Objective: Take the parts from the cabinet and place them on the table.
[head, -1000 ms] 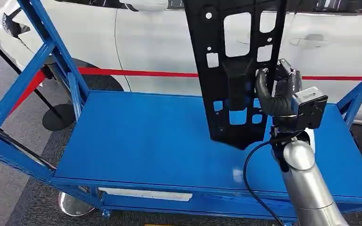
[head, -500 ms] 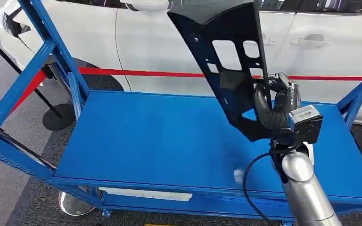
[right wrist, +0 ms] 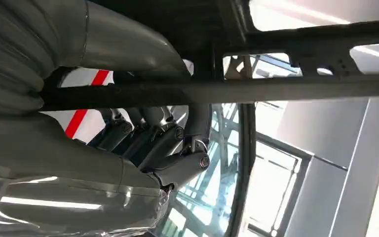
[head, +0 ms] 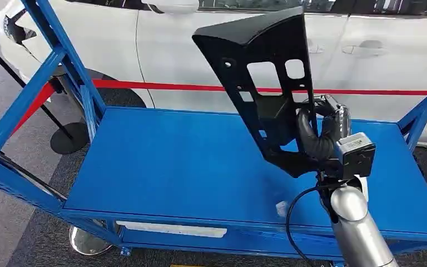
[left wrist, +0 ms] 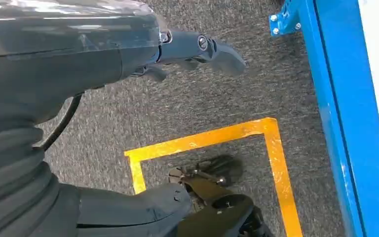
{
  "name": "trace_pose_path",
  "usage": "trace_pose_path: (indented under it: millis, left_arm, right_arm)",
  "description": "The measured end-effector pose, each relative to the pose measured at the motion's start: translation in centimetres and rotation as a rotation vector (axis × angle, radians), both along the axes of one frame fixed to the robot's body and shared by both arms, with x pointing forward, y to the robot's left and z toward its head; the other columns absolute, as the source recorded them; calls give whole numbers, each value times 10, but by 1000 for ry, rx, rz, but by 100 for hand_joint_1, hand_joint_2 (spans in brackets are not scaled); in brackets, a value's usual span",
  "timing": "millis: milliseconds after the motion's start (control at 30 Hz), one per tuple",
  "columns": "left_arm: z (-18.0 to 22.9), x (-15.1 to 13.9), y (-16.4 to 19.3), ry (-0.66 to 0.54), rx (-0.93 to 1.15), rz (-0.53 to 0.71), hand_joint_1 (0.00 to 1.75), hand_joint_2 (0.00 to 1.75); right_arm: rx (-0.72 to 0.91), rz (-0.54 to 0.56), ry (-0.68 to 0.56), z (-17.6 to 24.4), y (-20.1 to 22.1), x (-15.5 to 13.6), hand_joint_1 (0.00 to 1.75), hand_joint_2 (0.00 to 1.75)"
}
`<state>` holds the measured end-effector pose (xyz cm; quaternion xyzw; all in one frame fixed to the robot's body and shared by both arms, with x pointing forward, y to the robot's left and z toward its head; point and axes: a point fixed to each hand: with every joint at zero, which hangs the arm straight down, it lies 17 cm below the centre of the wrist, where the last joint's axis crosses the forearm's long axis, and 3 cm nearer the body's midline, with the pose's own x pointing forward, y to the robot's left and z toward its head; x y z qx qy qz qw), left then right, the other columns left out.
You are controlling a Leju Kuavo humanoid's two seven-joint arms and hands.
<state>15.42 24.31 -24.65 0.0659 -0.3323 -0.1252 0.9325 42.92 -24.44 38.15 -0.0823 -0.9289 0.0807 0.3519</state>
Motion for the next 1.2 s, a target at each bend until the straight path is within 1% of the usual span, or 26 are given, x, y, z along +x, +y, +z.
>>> trace_pose_path:
  millis: [300, 467, 667, 900, 1000, 1200]
  left_arm:
    - [-1, -2, 0, 11, -22, 15, 0, 175]
    - [-1, -3, 3, 7, -25, 34, 0, 175]
    - [-1, -3, 6, 9, -34, 69, 0, 175]
    - [-1, -4, 9, 12, -33, 78, 0, 175]
    - [-3, -7, 10, 31, -42, 93, 0, 175]
    - [-5, -9, 11, 42, -39, 76, 0, 175]
  right_arm:
    - [37, 36, -2, 3, 3, -2, 175, 175]
    - [109, 75, -28, 10, -1, -16, 175, 175]
    - [129, 71, -43, 12, -6, -27, 175, 175]
    - [135, 66, -48, 13, -9, -30, 175, 175]
    - [151, 83, -46, 14, -9, -30, 175, 175]
    - [209, 130, -81, 34, -12, -36, 175, 175]
